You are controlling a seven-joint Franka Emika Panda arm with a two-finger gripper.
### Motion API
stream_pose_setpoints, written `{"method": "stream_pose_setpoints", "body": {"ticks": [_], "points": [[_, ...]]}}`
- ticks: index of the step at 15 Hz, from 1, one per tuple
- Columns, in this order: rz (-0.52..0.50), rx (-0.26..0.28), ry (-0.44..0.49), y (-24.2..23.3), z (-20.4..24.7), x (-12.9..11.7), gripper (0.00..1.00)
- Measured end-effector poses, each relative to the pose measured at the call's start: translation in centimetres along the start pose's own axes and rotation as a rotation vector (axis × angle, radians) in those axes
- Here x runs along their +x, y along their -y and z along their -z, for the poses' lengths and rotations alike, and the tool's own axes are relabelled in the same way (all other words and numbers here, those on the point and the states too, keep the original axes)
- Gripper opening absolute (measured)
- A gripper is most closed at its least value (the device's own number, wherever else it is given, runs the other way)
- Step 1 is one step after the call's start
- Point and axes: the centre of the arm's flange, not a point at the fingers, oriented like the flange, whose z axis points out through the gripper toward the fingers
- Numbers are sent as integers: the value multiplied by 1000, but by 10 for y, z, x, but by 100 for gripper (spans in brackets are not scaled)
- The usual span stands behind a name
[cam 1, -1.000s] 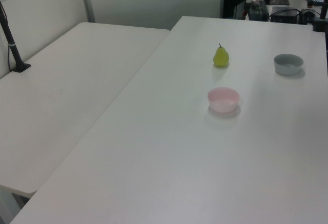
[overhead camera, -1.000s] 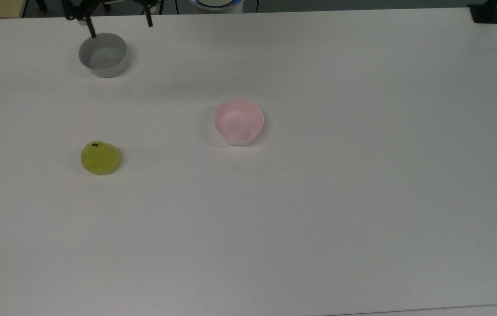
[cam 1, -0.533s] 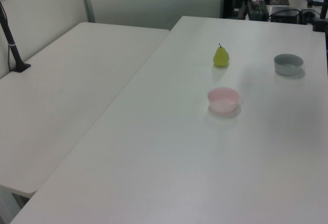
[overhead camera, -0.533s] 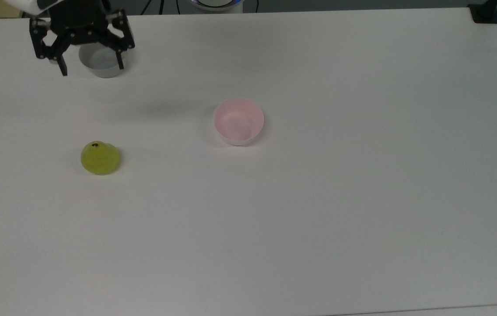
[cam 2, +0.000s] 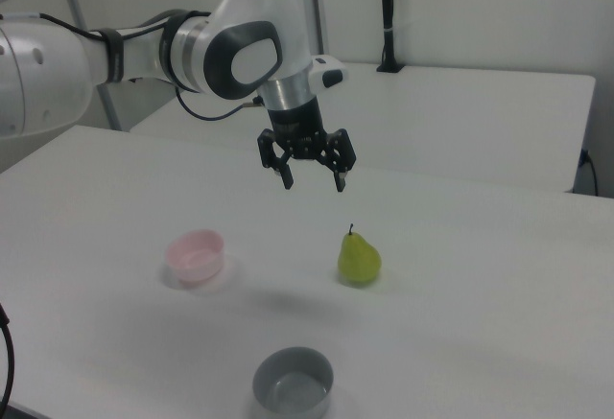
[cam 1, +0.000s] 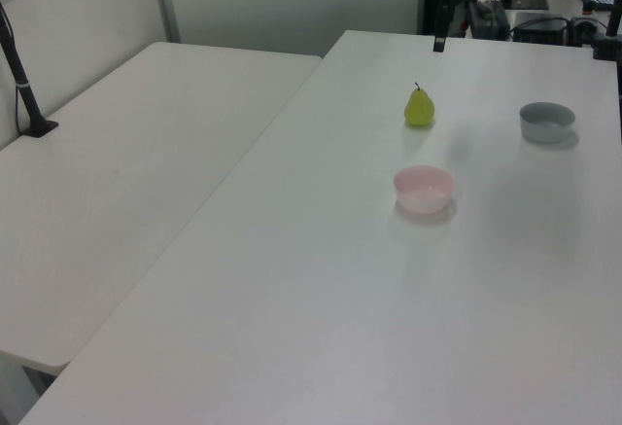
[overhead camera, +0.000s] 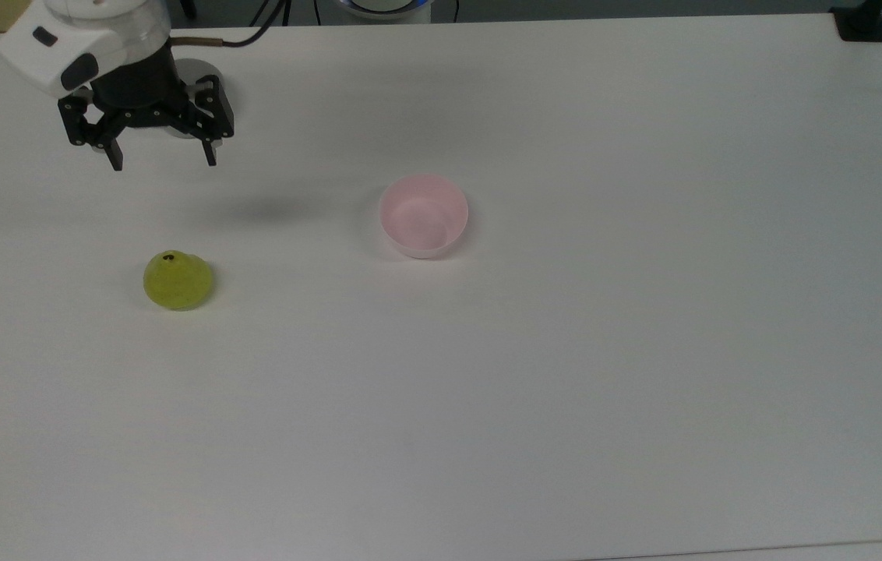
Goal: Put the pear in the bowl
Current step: 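Move the open gripper over the green pear and lower it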
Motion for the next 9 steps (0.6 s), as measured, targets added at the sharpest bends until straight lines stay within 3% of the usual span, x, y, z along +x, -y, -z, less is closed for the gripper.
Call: {"method": "stream_pose_setpoints", "body": {"ticks": [6,9], "points": [[-60,7,53,-14,-45,5,100],[-70,-17,10,-19,-67,19,100]]}}
